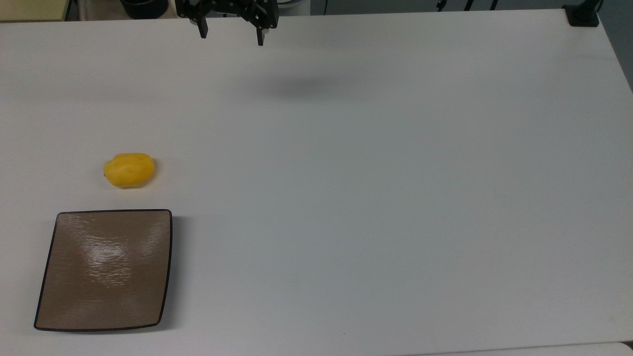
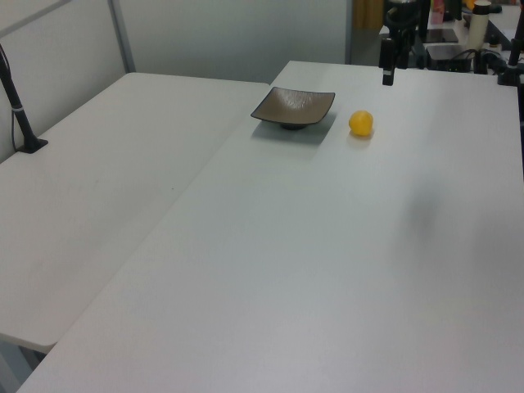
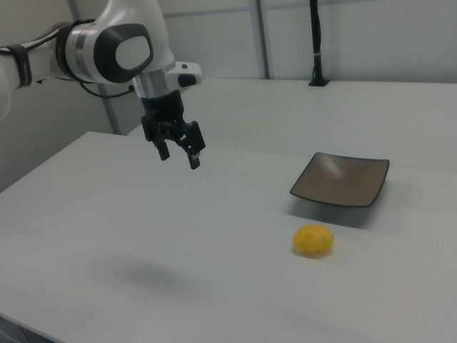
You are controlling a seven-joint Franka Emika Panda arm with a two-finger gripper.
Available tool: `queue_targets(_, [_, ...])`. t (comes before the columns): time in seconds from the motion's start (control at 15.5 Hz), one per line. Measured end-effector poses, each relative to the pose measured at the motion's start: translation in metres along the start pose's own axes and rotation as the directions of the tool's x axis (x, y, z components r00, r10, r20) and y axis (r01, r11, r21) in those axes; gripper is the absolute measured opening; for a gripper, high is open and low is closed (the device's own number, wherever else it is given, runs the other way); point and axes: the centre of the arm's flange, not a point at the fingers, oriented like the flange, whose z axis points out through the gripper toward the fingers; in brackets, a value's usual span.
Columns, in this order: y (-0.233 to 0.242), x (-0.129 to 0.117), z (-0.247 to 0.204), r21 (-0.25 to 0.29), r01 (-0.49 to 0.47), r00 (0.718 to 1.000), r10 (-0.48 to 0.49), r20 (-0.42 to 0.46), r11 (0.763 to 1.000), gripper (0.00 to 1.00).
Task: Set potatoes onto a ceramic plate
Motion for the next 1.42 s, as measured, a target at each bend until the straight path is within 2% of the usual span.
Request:
queue_targets(0.77, [0.003, -0.001, -0.004, 0.001, -0.005, 1.0, 0.005, -0.007, 1.0, 1.0])
queue_targets(1.42, [0.013, -0.005, 0.002, -0.004, -0.042, 0.999, 0.042, 0.034, 0.999, 1.0])
